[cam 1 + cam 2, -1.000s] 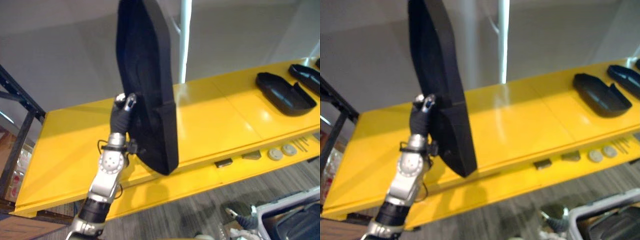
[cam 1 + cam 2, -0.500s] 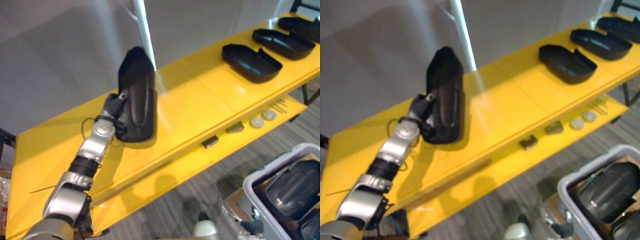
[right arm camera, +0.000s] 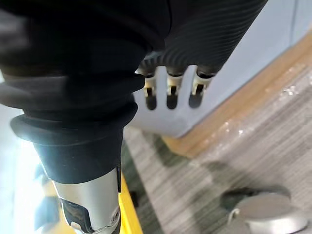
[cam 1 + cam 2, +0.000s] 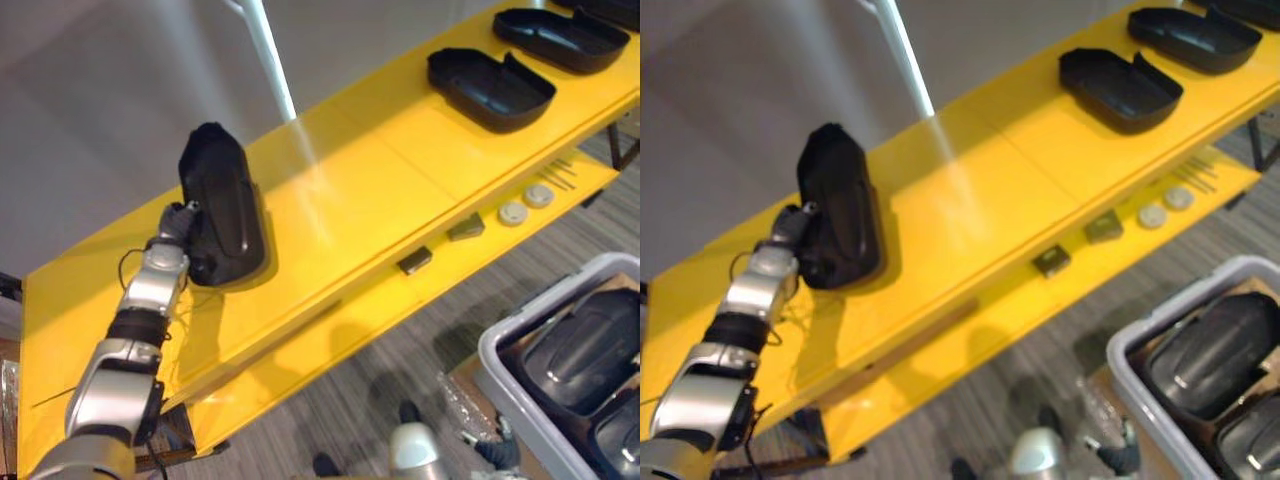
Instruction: Walk over and take plastic housings, then place them on the shelf
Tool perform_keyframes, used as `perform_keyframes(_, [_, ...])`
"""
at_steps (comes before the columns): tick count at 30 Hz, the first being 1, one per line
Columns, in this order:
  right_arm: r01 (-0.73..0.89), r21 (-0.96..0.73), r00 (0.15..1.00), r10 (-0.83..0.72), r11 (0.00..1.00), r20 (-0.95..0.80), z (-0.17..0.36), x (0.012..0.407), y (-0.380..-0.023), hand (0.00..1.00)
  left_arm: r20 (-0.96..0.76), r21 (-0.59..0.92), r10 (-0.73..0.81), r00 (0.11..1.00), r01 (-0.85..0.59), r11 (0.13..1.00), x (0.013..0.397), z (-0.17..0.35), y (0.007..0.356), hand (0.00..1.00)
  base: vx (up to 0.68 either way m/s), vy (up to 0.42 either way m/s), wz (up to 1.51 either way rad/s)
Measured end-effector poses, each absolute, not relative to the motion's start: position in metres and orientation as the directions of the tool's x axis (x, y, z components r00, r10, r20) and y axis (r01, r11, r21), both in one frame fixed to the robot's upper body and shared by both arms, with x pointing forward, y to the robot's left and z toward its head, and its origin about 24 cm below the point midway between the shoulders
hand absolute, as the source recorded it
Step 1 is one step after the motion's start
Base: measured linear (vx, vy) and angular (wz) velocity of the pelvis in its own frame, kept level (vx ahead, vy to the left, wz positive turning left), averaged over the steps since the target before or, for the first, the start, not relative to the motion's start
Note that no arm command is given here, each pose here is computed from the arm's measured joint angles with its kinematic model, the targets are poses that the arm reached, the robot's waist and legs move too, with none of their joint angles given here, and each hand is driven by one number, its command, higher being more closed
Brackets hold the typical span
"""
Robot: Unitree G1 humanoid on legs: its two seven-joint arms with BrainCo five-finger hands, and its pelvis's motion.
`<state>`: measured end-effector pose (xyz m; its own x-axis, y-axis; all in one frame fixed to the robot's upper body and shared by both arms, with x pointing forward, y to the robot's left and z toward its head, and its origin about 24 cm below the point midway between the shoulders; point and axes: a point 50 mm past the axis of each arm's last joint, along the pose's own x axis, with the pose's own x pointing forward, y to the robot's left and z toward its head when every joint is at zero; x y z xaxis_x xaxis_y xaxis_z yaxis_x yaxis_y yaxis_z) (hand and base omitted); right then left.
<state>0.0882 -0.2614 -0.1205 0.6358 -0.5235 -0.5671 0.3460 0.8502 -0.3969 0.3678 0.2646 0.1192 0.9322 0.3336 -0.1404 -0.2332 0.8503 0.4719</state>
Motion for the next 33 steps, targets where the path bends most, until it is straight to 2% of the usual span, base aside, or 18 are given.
perform_keyframes(5, [0.357,-0.391,0.642,-0.527,0.848,-0.557,-0.119,0.089,-0.262,0.00,-0.202,0.515,0.279,0.939,-0.140,0.846,0.368,0.115,0.265,1.00,-0.06,-0.007,0.00])
perform_keyframes(11, [0.362,-0.391,0.650,-0.530,0.846,-0.545,-0.118,0.090,-0.263,0.00,-0.242,0.598,0.226,0.944,-0.038,0.801,0.369,0.116,0.266,1.00,-0.01,-0.001,0.00])
perform_keyframes(21, [0.365,-0.381,0.669,-0.524,0.849,-0.528,-0.116,0.098,-0.262,0.00,-0.246,0.636,0.189,0.951,0.011,0.772,0.375,0.127,0.260,1.00,0.02,0.008,0.00])
perform_keyframes(33, [0.353,-0.366,0.733,-0.497,0.861,-0.465,-0.103,0.120,-0.262,0.00,-0.248,0.599,0.155,0.956,0.026,0.800,0.379,0.125,0.247,1.00,-0.01,-0.002,0.02])
